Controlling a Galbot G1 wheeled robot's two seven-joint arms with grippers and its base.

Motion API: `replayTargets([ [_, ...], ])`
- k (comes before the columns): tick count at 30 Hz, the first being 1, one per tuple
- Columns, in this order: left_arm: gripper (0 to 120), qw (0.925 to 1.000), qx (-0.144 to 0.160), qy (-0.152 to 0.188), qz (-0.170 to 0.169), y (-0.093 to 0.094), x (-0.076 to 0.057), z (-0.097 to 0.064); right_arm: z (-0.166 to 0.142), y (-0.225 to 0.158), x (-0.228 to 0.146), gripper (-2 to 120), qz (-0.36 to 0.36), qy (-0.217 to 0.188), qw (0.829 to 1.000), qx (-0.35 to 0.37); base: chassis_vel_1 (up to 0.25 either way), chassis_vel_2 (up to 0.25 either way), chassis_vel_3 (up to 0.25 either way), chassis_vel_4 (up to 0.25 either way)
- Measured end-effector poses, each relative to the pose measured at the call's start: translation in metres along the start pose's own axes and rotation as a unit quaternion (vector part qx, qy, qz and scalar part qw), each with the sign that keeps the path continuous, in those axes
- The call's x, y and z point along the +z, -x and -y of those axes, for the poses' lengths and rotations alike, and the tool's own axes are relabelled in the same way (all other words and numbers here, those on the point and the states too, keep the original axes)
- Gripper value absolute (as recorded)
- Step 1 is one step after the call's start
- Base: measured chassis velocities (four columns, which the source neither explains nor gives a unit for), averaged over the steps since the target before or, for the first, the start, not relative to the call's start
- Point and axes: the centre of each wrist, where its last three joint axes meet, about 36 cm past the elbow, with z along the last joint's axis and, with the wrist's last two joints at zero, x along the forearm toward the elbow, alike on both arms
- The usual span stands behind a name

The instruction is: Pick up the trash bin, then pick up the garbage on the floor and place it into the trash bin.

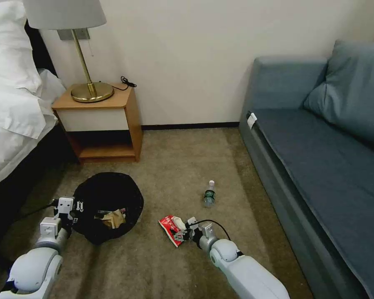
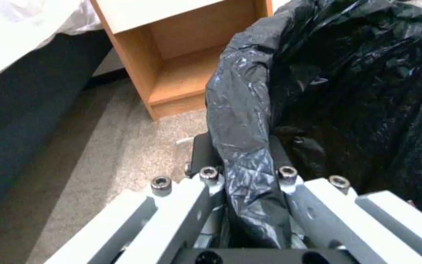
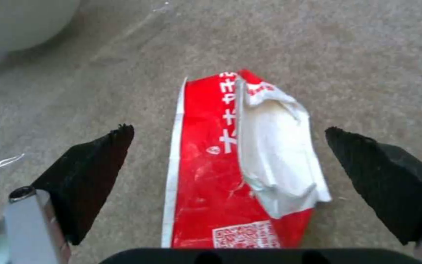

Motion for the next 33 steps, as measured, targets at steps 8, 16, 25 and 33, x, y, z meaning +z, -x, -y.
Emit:
replayTargets([
  [8, 5, 1.0000, 0.002, 0.001, -0.001, 0.000, 0.001, 0.001, -0.003, 0.008, 0.004, 100, -0.002, -0.003, 1.000, -0.002, 0.000, 0.000, 0.000, 0.000],
  [16, 5, 1.0000, 0.001, 0.001, -0.004, -0.001, 0.005, -0.001, 0.006, 0.016, 0.008, 100, 0.002, -0.015, 1.000, 0.001, 0.000, 0.000, 0.000, 0.000],
  [25, 5, 1.0000, 0.001, 0.001, -0.005, 0.001, 0.006, -0.001, 0.010, 0.025, 0.016, 100, -0.005, -0.024, 1.000, -0.001, 0.000, 0.000, 0.000, 0.000],
  [33, 5, 1.0000, 0.000, 0.000, -0.008, 0.003, 0.008, -0.001, 0.011, 0.025, 0.024, 100, -0.015, -0.025, 1.000, -0.004, 0.000, 0.000, 0.000, 0.000],
])
